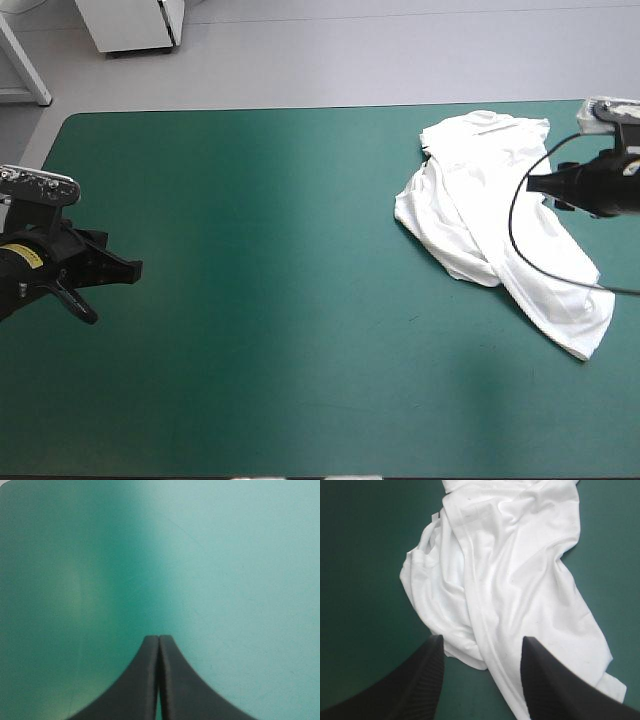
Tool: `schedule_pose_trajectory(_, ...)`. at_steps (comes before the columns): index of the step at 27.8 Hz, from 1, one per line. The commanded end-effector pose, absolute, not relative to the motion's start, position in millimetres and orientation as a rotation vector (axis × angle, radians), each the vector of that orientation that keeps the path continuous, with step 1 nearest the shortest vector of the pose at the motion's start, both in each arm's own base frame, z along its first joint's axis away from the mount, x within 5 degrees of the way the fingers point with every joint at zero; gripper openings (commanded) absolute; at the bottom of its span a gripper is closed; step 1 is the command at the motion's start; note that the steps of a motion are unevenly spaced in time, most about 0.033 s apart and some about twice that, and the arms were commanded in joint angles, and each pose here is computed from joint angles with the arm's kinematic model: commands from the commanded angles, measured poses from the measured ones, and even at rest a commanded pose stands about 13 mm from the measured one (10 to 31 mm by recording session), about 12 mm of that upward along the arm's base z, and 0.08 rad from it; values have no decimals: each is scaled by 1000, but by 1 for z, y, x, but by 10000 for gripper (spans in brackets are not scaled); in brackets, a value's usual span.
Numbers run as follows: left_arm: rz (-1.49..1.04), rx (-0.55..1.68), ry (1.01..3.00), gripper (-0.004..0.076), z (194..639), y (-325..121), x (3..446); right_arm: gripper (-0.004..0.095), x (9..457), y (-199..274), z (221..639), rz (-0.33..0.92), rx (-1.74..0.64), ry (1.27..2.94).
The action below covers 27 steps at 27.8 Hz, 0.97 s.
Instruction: Fold the cloth
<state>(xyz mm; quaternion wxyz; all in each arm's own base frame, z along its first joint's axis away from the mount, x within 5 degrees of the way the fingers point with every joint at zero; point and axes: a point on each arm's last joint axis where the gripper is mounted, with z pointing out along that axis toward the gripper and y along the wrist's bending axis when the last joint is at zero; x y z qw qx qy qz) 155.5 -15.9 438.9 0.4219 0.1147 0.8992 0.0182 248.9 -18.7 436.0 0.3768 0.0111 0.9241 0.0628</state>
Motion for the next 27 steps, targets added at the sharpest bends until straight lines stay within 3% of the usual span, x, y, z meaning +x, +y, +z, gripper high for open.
schedule_pose_trajectory(1,31,276,2149,-9,454,-17,153,495,282,-24,445,174,43,2364)
schedule_pose_trajectory(4,31,276,2149,-9,454,-17,153,567,321,-29,434,198,49,2415)
schedule_pose_trajectory(14,31,278,2162,-9,452,-18,156,571,418,4,363,121,-105,2607)
schedule_pose_trajectory(19,31,278,2166,-9,451,-17,156,566,446,10,308,94,-97,2731)
schedule_pose_trajectory(27,34,280,2177,-9,450,-17,158,566,466,9,264,85,-87,2787)
